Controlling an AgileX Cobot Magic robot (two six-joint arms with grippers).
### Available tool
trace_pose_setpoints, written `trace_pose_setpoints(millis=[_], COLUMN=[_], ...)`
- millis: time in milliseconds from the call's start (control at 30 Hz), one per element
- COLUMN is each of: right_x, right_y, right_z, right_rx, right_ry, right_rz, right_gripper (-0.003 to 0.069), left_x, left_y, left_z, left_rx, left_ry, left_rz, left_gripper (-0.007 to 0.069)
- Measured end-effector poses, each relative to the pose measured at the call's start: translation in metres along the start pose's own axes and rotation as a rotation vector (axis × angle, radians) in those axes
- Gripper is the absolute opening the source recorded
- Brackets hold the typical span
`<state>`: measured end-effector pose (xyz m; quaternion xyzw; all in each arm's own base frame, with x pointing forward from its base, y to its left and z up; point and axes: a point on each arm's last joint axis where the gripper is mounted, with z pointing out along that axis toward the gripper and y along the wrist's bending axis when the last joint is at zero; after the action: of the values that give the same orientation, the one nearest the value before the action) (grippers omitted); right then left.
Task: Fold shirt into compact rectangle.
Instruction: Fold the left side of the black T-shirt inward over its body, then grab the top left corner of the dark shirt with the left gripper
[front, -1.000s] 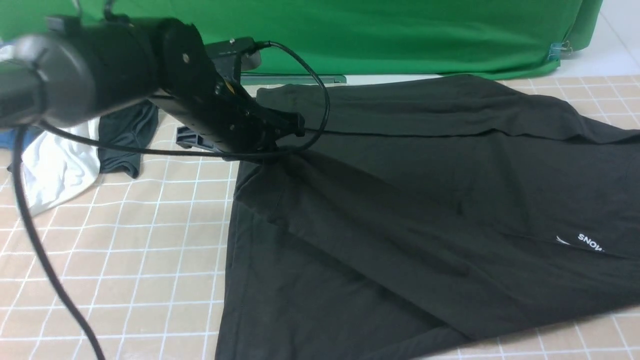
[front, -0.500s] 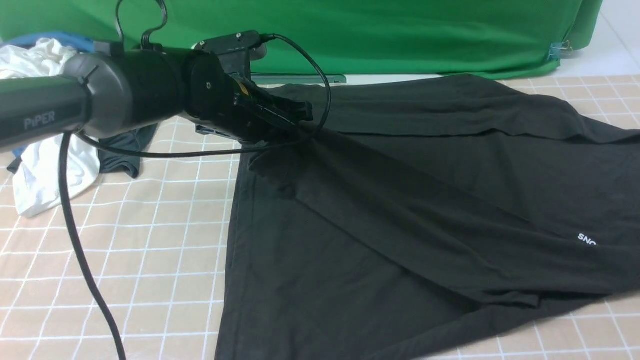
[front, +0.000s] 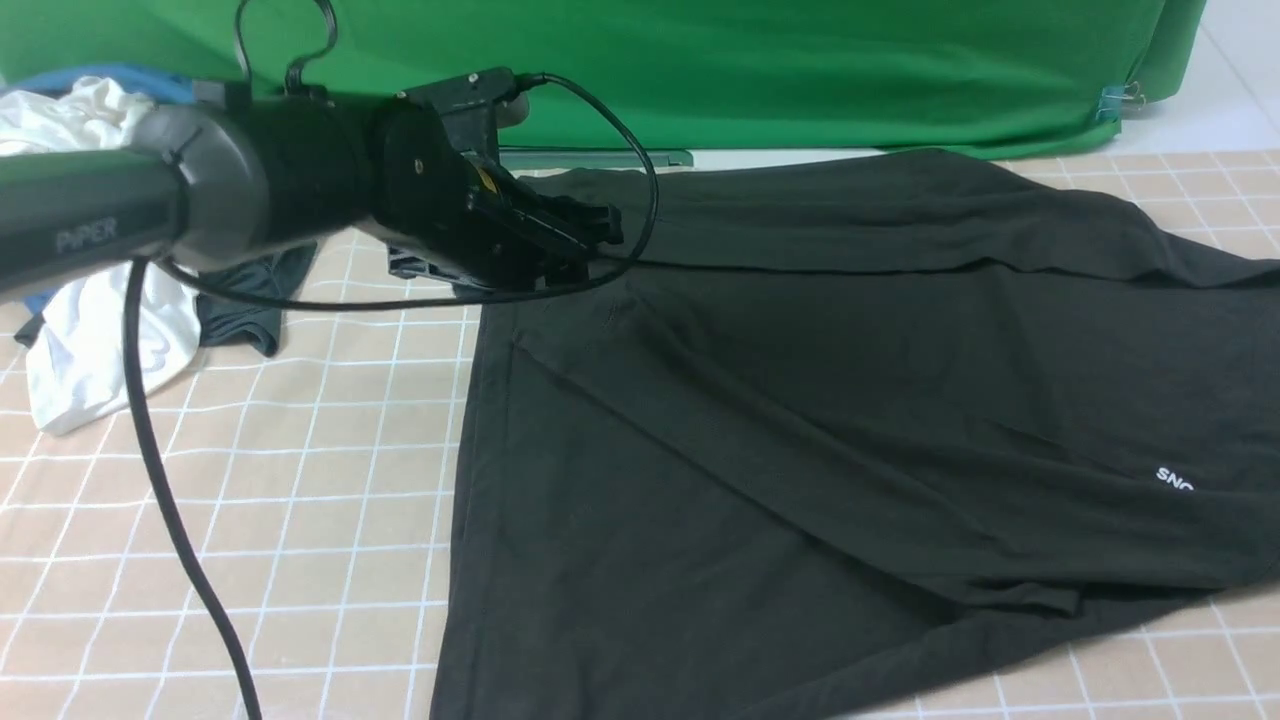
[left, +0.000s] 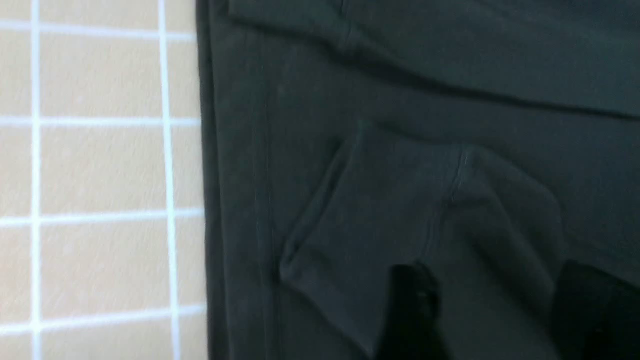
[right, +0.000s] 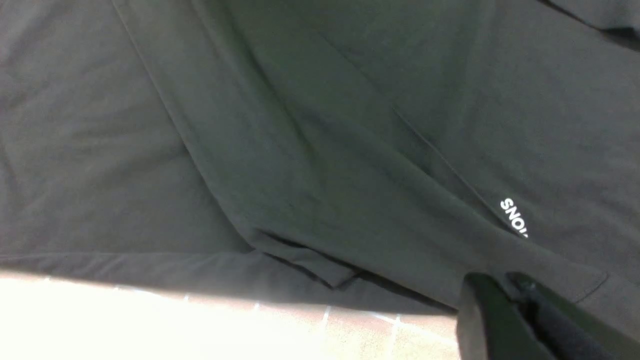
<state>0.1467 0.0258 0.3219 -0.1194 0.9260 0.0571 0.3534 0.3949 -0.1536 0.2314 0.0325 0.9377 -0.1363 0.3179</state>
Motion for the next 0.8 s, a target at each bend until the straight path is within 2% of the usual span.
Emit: trace_pose_setpoints(millis=[133,333,433,600,800], right_x=[0.002,0.003,0.003,0.003,-0.001], right_y=[0.001,0.001,0.001,0.001,0.000], right_z=[0.000,0.000,0.000,0.000,0.000], right_rx=[-0.005,-0.007,-0.006,-0.006,0.003], right_ry=[0.025,0.033,0.032,0.028,-0.015], right_rz=[0.025,0.040,0.040,0.040,0.040], right_gripper=[0.0046,0.0051,0.0051,0.0052,0.0055], left_x=[-0.024,-0.064,-0.072,-0.064,-0.050], left_y=[-0.004,0.012,0.019,0.026,0.036], left_z=[-0.028,-0.040,-0.020,0.028,0.086], left_rx=[-0.029,-0.046,-0.021,-0.029,-0.009], left_ry=[0.037,-0.020,0.015,0.084,0.038], left_rz=[-0.076,-0.190,-0.222,-0.230,-0.281], left_gripper=[0.0510,0.0524,0.0519,0.0517,0.0517])
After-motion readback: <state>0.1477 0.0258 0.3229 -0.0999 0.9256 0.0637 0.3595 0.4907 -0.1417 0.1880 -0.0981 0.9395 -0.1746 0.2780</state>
